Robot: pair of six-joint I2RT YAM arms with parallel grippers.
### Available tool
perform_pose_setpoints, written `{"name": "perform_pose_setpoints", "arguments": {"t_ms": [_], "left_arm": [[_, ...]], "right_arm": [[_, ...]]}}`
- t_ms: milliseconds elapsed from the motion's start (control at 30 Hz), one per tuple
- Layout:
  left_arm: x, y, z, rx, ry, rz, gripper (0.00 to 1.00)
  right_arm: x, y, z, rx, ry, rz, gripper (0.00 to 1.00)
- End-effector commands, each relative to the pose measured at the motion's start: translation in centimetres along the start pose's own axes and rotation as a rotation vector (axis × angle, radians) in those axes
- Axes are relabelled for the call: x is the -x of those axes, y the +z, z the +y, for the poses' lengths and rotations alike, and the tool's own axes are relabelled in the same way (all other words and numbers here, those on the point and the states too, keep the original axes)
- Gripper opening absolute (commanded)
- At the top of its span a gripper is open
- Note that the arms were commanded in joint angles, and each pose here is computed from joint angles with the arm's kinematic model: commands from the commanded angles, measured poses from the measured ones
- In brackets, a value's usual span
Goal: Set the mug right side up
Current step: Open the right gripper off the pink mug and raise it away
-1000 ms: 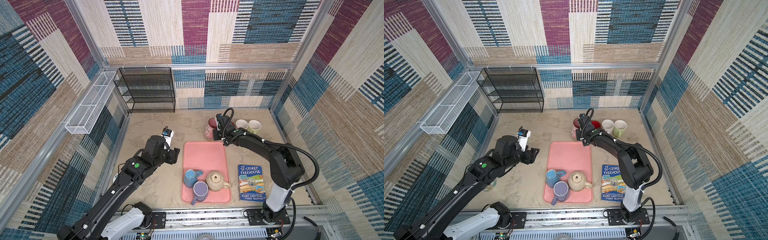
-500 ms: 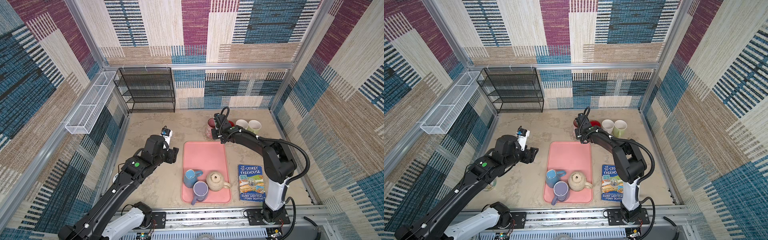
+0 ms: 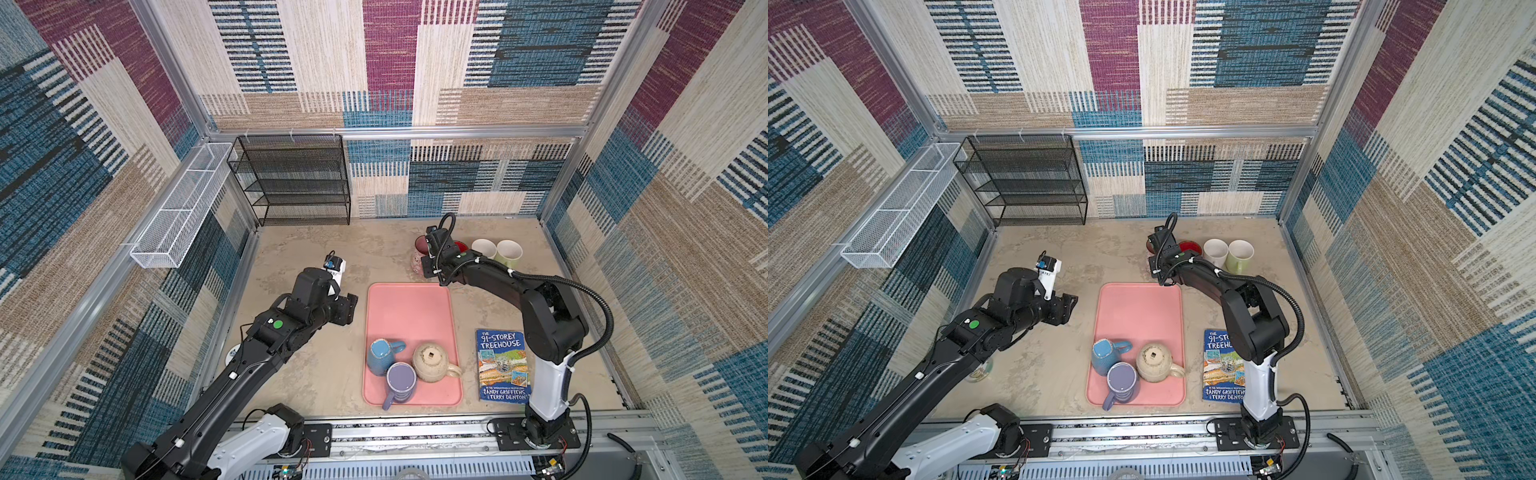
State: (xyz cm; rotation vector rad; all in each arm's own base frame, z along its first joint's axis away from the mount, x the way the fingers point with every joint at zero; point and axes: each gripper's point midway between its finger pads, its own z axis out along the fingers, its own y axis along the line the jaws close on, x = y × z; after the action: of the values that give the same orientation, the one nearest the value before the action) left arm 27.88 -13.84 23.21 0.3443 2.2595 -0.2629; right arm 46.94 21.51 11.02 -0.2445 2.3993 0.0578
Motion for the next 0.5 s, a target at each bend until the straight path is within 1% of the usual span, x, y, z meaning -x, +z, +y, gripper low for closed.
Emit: {"name": "perform_pose_setpoints", "arguments": {"t_ms": [0,233,467], "left_arm": [[-0.06,0.04,-0.07,-0.005,-0.019,0.014,0.71],[0.08,0.04,0.21,0.011,-0.034,0.009,0.71],[0.17,0.32,0.79,0.039,-0.066,-0.017,0.71]], "right_arm": [[1.38,-0.21,-0.38,-0.025,0.003,-0.053,0.00],[0.92,0.09,-0.34,-0.023,-0.004,-0.039,0.14],[0.93,-0.25,-0.28,-0.016,-0.006,-0.037,0.29]]}}
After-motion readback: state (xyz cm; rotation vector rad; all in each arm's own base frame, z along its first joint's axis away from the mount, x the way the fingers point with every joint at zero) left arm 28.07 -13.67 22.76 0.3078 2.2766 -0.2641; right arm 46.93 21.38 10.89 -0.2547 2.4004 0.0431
